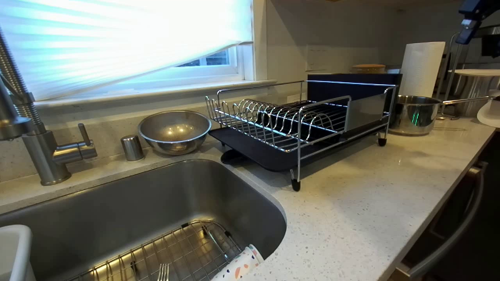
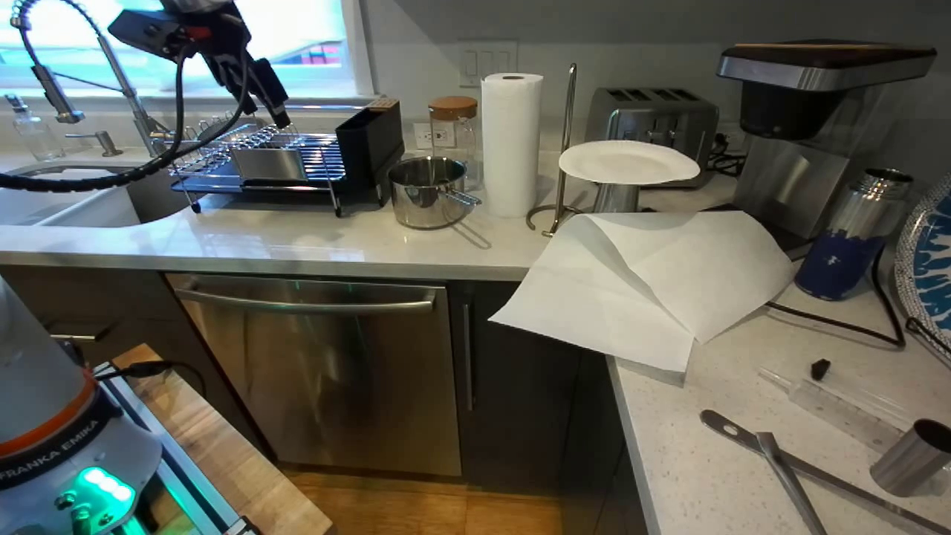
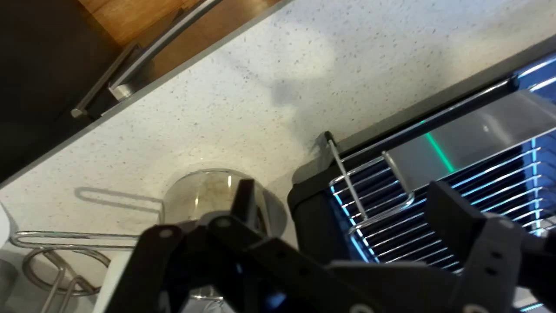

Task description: Put the pot on the plates rack

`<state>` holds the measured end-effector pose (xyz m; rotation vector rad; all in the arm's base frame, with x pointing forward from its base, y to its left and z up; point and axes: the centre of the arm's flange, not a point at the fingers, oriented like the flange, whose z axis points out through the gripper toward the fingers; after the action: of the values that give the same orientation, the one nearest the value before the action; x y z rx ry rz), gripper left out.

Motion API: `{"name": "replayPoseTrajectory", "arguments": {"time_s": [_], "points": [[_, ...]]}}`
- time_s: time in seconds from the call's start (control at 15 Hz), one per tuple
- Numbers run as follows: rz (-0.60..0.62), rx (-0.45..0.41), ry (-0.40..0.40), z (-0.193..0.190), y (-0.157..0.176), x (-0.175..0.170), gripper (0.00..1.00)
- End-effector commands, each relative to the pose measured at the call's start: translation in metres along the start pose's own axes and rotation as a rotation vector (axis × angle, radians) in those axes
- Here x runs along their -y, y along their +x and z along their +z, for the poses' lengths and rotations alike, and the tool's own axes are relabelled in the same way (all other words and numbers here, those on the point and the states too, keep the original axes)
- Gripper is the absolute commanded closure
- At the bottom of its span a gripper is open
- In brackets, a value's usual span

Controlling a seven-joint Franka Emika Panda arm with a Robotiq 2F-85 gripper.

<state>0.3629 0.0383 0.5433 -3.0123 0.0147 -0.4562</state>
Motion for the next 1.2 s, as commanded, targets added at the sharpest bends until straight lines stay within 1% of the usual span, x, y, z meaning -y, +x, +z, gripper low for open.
{"name": "replayPoseTrajectory", "arguments": {"time_s": [0.0,0.13,0.2,0.27,0.67,0.73,0.8,1.13], "points": [[0.129,-0.008,-0.018,0.009,0.026,-0.023,0.0],[0.179,-0.017,-0.024,0.012,0.033,-0.034,0.0],[0.188,-0.021,-0.005,0.015,0.036,-0.036,0.0],[0.147,-0.019,-0.012,0.009,0.024,-0.032,0.0],[0.181,-0.014,-0.012,0.014,0.034,-0.034,0.0],[0.226,-0.019,-0.02,0.015,0.042,-0.033,0.0],[0.302,-0.016,-0.048,0.015,0.05,-0.034,0.0],[0.57,-0.031,-0.104,0.019,0.072,-0.039,0.0]]}}
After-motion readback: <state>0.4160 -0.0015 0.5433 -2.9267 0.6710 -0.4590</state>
